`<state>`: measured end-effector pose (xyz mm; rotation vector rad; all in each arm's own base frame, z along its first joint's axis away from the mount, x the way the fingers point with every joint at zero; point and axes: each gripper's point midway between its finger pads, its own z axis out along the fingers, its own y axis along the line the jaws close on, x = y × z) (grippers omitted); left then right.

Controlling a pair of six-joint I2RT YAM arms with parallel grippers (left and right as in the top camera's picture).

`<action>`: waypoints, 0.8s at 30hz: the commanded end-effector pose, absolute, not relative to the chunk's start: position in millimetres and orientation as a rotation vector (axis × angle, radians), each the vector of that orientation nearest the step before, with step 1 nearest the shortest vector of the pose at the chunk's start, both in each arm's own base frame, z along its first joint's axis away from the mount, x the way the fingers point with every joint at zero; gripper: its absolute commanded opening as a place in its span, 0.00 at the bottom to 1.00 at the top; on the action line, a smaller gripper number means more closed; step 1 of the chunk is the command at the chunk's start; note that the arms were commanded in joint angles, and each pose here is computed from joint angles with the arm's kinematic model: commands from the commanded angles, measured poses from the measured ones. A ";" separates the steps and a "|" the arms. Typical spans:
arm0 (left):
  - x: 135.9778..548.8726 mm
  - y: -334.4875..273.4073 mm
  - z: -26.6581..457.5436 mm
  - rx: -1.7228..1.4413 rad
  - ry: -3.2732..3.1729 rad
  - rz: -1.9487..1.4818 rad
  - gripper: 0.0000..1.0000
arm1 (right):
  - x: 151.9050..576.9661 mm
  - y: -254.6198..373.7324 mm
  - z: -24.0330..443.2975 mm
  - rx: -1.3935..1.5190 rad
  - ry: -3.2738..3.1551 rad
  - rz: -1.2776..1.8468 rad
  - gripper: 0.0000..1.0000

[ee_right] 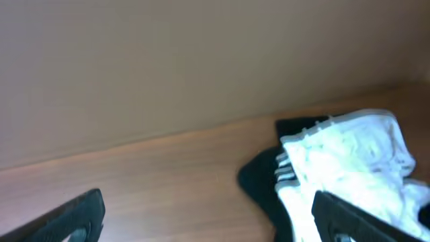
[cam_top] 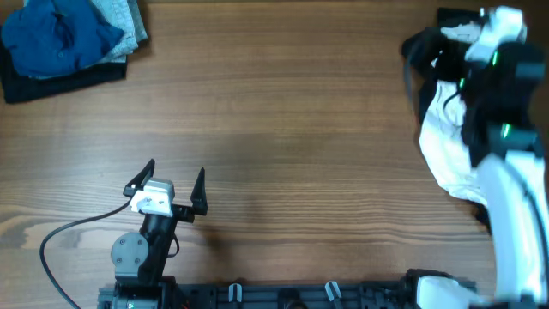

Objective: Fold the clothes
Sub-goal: 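Reach the right gripper to the white T-shirt and grasp its edge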

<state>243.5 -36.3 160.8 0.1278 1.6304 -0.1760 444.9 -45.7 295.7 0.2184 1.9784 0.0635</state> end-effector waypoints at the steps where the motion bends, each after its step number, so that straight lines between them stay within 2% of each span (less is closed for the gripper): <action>1: 243.3 -35.9 158.9 0.136 1.633 -0.166 1.00 | 476.8 -84.4 294.9 0.213 2.076 -0.037 1.00; 9: 243.3 -35.9 158.9 0.136 1.633 -0.166 1.00 | 502.3 -159.0 204.1 0.385 2.339 -0.008 1.00; 18: 243.3 -35.9 158.9 0.136 1.633 -0.166 1.00 | 510.7 -188.1 175.9 0.447 2.347 -0.130 1.00; 24: 243.3 -35.9 158.9 0.136 1.633 -0.166 1.00 | 504.7 -190.8 93.8 0.578 2.509 -0.117 1.00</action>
